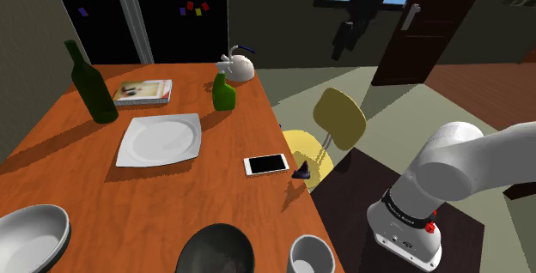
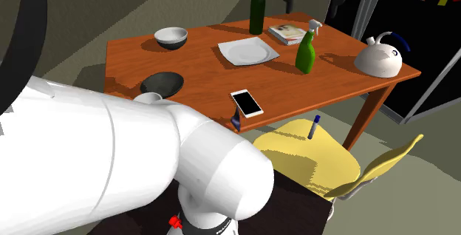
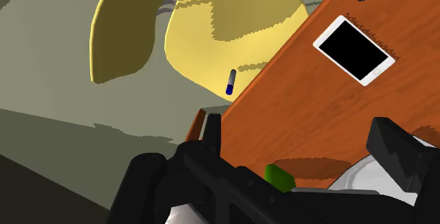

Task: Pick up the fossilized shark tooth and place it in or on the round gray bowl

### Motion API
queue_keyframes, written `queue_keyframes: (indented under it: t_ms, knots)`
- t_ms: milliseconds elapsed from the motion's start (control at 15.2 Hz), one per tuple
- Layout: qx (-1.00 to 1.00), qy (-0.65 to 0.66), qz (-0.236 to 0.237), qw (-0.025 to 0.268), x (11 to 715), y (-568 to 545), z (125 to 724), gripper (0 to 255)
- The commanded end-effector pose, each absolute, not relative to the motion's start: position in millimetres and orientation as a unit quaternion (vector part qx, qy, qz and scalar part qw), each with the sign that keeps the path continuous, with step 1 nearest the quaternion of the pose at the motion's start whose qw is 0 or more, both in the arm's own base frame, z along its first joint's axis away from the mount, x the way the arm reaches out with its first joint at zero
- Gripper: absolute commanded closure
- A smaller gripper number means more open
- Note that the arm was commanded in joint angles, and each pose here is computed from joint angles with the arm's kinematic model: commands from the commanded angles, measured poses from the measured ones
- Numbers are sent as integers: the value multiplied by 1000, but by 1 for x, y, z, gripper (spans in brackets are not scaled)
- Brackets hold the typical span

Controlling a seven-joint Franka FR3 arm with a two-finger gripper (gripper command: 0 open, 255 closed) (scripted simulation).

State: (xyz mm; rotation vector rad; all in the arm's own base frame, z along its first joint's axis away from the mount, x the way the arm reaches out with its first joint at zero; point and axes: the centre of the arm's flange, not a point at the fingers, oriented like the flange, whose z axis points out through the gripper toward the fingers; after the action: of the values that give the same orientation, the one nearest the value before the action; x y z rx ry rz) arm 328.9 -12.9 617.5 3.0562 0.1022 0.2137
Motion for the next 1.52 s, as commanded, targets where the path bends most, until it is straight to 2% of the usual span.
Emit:
queue_keyframes:
  t_ms: [0, 1452]
  knots:
    - [996, 33, 70, 38, 329, -13, 618, 0]
    - [983, 50, 85, 157, 259, 150, 357, 0]
